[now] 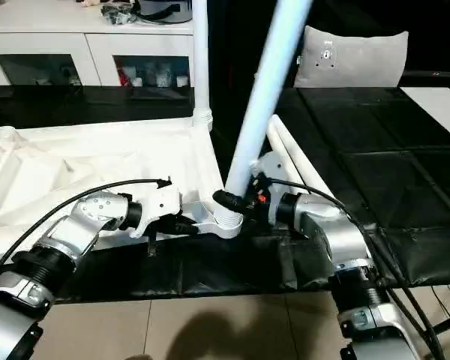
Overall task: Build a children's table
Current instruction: Insert table leg to table base
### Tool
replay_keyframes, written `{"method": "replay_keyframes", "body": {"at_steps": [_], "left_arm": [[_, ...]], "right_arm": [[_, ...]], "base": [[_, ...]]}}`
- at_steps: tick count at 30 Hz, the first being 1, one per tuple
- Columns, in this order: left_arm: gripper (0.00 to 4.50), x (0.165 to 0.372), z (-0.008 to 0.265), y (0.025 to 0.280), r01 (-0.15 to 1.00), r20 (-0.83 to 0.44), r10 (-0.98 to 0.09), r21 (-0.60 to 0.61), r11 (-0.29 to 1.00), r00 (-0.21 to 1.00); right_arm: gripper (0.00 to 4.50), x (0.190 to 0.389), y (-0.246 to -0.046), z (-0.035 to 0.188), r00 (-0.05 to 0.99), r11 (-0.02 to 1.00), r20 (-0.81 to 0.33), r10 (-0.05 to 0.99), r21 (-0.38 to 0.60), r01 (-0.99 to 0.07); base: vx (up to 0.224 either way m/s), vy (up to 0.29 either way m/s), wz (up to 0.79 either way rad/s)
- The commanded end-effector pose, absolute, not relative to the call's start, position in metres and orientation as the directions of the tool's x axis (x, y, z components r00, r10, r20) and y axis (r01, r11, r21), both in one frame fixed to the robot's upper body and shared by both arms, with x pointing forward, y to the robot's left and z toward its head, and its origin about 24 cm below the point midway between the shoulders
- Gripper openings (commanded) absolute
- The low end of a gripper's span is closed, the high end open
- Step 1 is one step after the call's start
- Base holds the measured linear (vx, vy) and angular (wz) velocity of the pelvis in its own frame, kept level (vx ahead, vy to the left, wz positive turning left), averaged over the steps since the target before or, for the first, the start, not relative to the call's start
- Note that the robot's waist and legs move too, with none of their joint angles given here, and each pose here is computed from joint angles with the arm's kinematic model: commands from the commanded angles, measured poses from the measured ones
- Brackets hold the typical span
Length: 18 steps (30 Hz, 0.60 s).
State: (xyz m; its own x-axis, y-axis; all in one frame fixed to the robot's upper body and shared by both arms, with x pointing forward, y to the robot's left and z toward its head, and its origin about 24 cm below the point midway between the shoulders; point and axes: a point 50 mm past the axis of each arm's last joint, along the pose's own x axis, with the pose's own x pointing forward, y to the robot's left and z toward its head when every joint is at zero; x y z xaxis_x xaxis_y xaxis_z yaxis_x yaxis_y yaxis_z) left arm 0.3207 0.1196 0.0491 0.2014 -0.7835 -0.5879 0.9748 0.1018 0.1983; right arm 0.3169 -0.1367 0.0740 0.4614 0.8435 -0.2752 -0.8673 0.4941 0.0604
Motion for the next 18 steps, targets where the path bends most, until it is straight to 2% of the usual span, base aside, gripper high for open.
{"method": "replay_keyframes", "body": {"at_steps": [1, 7, 18], "left_arm": [[0.00, 0.319, 0.045, 0.125, 0.980, -0.659, -0.735, 0.196, 0.037, 0.160], [0.00, 0.322, 0.049, 0.127, 0.978, -0.669, -0.726, 0.207, 0.023, 0.158], [0.00, 0.324, 0.053, 0.134, 0.982, -0.694, -0.713, 0.185, -0.039, 0.103]], "right_arm": [[1.87, 0.308, -0.145, 0.045, 0.409, 0.496, -0.436, 0.801, 0.103, -0.862], [1.86, 0.306, -0.144, 0.043, 0.367, 0.461, -0.469, 0.803, 0.099, -0.882], [1.86, 0.303, -0.133, 0.037, 0.271, 0.387, -0.480, 0.835, 0.160, -0.908]], "base": [[0.000, 0.000, 0.00], [0.000, 0.000, 0.00], [0.000, 0.000, 0.00]]}}
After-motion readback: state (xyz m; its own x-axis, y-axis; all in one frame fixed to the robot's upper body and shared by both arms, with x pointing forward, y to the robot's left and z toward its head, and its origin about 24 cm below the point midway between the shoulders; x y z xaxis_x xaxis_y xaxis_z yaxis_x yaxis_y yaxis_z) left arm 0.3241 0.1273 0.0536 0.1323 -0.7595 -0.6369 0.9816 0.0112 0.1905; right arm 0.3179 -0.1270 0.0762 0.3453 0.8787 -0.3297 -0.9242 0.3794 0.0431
